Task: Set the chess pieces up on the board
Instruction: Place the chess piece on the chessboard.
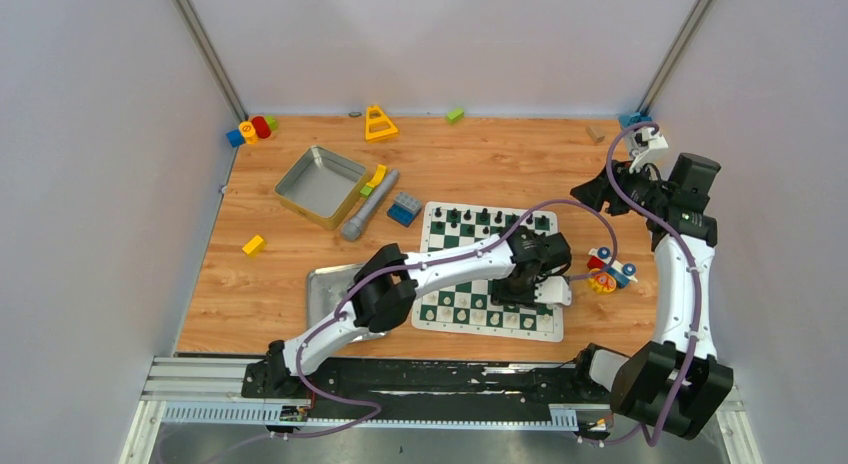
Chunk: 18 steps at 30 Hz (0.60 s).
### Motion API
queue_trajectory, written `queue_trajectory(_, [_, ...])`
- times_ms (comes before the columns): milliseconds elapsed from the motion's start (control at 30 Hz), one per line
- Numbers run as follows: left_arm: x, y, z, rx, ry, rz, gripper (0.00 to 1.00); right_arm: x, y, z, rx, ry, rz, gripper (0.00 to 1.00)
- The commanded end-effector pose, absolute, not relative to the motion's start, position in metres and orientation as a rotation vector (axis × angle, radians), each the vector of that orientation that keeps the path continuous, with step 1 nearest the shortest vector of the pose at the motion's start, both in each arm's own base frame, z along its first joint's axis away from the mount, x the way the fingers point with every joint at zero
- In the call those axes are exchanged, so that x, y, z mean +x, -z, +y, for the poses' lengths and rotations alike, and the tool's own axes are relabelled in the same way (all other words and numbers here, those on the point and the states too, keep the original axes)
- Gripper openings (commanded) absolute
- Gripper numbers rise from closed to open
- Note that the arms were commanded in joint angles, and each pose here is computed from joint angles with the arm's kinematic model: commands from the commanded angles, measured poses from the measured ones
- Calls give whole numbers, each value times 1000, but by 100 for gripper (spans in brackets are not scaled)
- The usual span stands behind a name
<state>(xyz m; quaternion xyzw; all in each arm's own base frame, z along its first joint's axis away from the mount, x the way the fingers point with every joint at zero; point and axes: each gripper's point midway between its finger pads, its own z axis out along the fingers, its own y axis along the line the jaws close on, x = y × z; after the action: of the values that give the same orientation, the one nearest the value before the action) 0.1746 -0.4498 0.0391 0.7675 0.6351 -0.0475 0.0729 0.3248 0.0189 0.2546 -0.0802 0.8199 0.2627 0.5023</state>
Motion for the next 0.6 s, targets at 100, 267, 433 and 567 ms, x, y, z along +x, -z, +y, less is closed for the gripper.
queue_trajectory(100, [180, -113, -453, 2176, 174, 1795, 51, 325, -254, 21, -211, -659, 1968, 56])
queue_trajectory(267, [181, -147, -440, 2114, 208, 1758, 57, 328, -254, 18, -202, -640, 1974, 58])
queue_trajectory(433, [202, -176, -407, 1977, 220, 1777, 62, 332, -254, 13, -184, -609, 1981, 60])
queue_trajectory(567, [236, -193, -364, 1788, 229, 1854, 67, 337, -259, 6, -174, -555, 1979, 62])
